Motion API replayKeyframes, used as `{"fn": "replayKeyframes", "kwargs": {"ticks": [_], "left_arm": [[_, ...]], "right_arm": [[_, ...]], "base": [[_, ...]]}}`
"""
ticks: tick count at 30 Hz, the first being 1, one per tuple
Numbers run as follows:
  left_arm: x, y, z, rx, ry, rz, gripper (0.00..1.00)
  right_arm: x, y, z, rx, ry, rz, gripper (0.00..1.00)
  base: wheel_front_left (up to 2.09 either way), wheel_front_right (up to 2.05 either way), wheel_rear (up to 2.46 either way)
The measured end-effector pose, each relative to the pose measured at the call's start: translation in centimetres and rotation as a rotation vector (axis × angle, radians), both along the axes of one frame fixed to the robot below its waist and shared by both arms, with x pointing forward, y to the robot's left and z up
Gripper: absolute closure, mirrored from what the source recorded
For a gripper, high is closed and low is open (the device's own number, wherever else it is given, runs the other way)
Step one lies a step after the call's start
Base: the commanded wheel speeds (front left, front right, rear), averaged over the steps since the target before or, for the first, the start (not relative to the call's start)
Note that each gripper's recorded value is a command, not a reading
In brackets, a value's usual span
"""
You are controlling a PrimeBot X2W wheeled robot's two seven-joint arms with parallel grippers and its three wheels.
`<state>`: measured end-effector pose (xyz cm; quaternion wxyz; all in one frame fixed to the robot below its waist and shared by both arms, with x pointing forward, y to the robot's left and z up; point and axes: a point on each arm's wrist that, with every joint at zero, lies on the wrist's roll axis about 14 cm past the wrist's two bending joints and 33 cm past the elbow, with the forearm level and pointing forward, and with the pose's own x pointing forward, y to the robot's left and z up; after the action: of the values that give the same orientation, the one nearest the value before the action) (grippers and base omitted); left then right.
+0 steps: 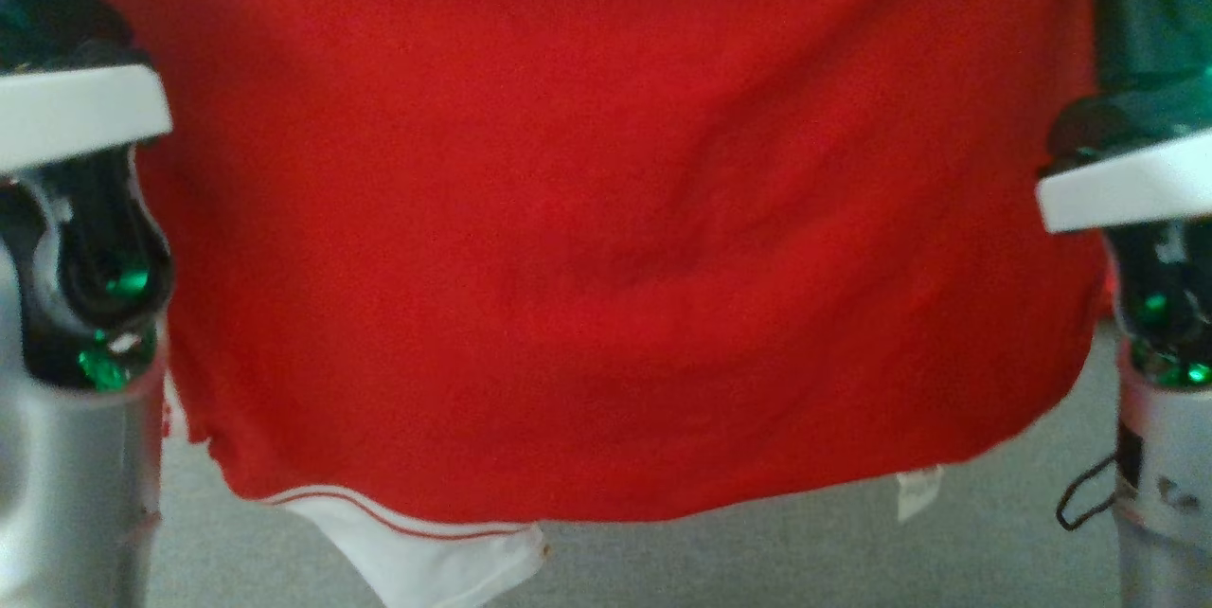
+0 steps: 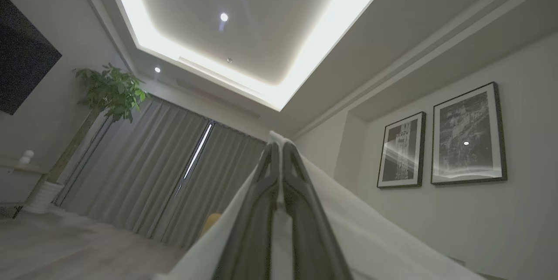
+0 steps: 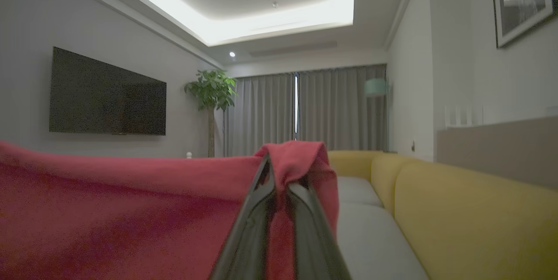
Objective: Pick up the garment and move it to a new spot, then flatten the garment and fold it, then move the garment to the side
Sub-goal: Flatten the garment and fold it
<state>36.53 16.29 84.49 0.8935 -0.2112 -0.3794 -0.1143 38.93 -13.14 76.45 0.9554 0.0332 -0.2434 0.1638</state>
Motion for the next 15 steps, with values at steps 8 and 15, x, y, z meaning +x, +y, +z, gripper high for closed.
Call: {"fn": "replayKeyframes", "kwargs": {"ticks": [8,15], "left_arm": [[16.2,2.0,-5.9,0.152,0.265,0.080,1.00],[24.0,4.4,-7.3,0.156,0.280,0.165,1.00]], "right_arm": [[13.6,-0.7,-4.6,-0.078,0.189,-0.037,1.00],[21.5,-1.5,-3.4,-0.095,0.104,-0.086,1.00]], "base": [[0.00,0.00,0.00],[0.00,0.00,0.00]]}}
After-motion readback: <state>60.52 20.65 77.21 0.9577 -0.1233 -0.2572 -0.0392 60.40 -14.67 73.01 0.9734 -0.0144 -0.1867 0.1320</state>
